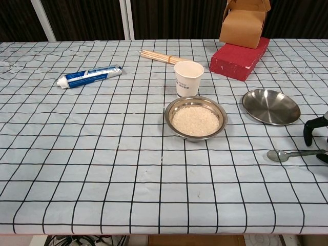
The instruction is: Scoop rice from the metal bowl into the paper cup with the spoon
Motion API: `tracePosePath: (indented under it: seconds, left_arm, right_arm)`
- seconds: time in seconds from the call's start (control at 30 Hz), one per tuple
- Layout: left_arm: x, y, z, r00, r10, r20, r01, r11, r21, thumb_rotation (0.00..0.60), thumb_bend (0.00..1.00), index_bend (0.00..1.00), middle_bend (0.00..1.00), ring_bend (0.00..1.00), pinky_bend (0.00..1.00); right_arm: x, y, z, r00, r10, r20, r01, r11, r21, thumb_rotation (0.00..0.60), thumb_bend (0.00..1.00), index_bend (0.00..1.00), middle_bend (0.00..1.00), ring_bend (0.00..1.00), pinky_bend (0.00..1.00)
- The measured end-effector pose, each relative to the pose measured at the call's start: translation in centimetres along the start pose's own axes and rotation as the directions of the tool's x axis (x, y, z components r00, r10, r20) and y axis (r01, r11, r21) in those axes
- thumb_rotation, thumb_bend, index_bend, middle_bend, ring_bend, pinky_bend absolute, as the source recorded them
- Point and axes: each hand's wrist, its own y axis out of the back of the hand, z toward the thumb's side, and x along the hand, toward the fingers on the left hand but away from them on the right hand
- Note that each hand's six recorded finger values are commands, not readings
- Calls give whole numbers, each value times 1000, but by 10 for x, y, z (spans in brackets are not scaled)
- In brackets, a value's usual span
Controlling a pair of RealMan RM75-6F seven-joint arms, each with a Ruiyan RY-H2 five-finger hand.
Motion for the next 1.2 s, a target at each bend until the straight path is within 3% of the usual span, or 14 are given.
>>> tracePosePath:
  seconds: [1.2]
  left_arm:
    - [0, 0, 0, 1000, -6, -3, 6, 1000, -8, 600, 61, 0, 0, 0, 0]
  right_arm:
    - [-2, -12, -2, 1000, 25, 11, -25, 1000, 0, 600, 330, 544, 1000, 1000, 1000]
